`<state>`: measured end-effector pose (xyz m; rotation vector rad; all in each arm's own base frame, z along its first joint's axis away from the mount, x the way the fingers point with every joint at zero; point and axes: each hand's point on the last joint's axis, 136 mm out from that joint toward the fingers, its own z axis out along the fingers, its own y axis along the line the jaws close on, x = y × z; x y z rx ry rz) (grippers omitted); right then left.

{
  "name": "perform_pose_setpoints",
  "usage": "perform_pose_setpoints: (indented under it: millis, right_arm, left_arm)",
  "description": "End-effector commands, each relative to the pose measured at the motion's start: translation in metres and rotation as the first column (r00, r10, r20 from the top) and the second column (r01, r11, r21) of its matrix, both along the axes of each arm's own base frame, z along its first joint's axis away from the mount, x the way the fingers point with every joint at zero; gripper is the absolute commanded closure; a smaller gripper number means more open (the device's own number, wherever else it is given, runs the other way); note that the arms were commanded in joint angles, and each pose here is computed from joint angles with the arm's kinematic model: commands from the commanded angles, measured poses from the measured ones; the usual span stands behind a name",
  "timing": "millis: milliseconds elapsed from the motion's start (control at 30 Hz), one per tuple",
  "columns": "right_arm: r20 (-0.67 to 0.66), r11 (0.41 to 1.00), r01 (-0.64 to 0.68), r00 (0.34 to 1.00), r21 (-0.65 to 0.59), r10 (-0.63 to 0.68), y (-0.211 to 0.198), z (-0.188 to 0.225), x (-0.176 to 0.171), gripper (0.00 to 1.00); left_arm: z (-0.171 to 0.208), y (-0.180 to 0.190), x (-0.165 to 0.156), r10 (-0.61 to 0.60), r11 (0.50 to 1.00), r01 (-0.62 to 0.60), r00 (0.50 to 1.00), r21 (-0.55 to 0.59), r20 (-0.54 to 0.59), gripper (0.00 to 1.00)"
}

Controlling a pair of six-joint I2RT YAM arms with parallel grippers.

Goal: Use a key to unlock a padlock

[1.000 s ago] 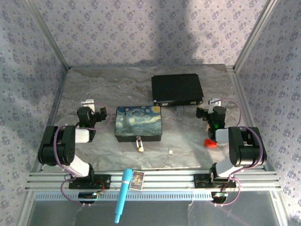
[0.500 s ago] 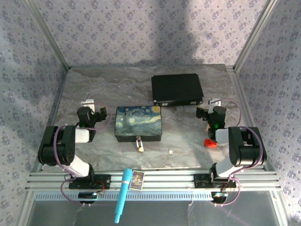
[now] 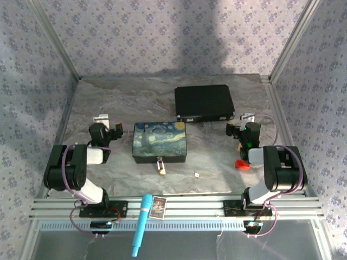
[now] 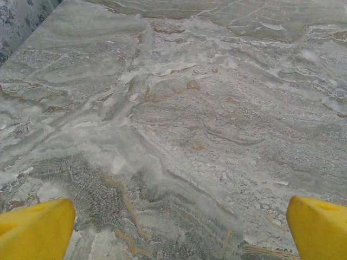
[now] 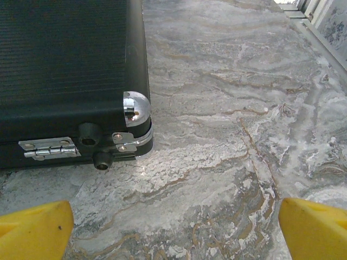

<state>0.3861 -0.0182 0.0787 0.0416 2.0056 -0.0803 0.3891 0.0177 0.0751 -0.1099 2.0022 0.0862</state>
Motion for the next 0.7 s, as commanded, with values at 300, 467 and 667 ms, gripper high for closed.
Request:
perform_pose_setpoints:
  millis: [300,467,667]
  right_arm:
    - [0.036,0.998,0.043,0.998,0.045,-0.044,-0.005,0.078,-0.014,0.01]
    - [-0.147,0.941,0.183,0.978,0.283,-0.145,-0.01,0.083,-0.039,0.01]
    - [-0.28,0.854,-0.043,0.935,0.518,0.217,0.058,0.072,-0.058,0.01]
  left_arm:
    - [0.088,0.009,-0.025,0.099,0.989,-0.086,0.989,-0.122,0.106,0.0]
    - [0.118,-0.002,-0.047,0.214,0.857,-0.178,0.977,-0.484,0.02,0.0]
    - [0.119,-0.055,-0.069,0.035,0.7,-0.059,0.998,-0.712,-0.048,0.0]
